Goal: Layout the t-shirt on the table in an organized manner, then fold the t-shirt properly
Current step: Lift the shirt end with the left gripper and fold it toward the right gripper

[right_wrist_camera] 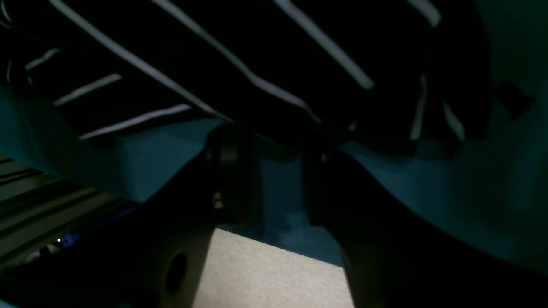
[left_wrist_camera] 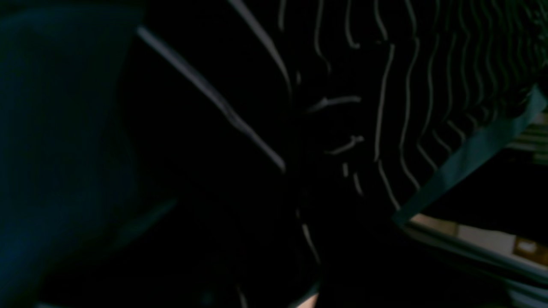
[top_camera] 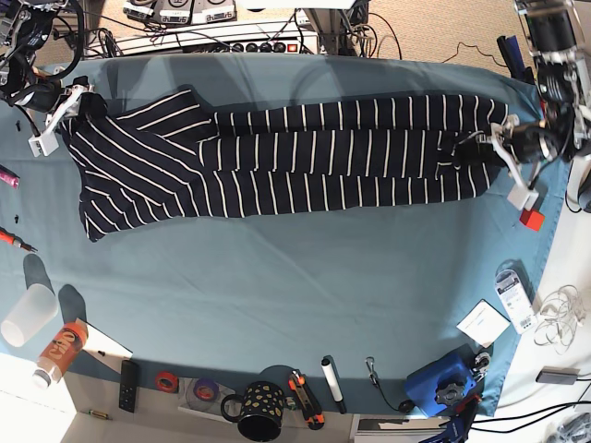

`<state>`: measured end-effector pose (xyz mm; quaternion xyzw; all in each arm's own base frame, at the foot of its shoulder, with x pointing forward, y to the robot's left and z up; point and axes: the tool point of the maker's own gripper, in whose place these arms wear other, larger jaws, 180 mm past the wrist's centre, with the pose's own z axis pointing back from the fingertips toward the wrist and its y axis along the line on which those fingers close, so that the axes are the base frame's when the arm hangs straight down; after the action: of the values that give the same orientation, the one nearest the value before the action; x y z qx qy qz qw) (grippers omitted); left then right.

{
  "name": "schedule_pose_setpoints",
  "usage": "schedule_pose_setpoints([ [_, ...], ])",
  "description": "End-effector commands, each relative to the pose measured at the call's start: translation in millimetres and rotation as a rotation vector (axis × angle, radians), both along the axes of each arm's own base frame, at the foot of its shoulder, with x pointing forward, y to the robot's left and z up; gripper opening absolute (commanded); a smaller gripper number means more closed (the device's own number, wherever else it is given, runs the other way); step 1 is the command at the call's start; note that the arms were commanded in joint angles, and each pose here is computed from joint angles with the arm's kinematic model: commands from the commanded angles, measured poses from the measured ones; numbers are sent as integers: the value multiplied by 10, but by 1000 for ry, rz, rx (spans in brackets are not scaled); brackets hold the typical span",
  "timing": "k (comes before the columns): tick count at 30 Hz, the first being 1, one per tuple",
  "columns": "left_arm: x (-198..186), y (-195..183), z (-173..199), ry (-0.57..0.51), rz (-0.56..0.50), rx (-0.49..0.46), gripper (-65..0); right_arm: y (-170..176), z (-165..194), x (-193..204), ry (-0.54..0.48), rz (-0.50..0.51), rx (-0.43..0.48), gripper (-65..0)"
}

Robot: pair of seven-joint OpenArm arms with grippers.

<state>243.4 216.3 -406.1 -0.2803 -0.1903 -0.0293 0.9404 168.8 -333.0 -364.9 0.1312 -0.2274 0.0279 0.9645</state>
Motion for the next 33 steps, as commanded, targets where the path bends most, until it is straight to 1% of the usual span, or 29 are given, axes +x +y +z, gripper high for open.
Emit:
schedule_pose_setpoints([
  [1, 20, 287, 24, 21, -8, 128, -650, -67, 116, 80, -36, 8, -23, -444],
  [4, 158, 487, 207, -18, -19, 195, -650, -67, 116, 79, -35, 8, -23, -444],
  [6, 181, 593, 309, -35, -33, 239, -650, -68, 116, 79, -35, 7, -23, -444],
  [10, 179, 652, 509, -80, -86, 315, -650, -62, 122, 85, -39, 8, -20, -444],
  [13, 172, 504, 685, -157, -152, 353, -650, -60, 123, 89, -41, 7, -19, -444],
  [15, 115, 322, 797, -227, -219, 371, -650, -62, 130, 99, -47, 6, -19, -444],
  [17, 47, 126, 909, -299, -263, 390, -650, -61, 132, 105, -51, 5, -18, -444],
  [20, -25, -107, 1076, -414, -284, 458, -650, -60, 138, 115, -57, 3, -17, -444],
  [22, -65, -269, 1192, -474, -259, 454, -650, -60, 139, 117, -59, 3, -16, -444],
  [24, -123, -409, 1239, -498, -245, 423, -650, -60, 140, 117, -59, 3, -16, -444],
  [28, -146, -544, 1216, -500, -210, 368, -650, -57, 142, 119, -60, 3, -14, -444],
  [33, -150, -628, 1203, -502, -186, 331, -650, -56, 140, 118, -60, 3, -14, -444],
])
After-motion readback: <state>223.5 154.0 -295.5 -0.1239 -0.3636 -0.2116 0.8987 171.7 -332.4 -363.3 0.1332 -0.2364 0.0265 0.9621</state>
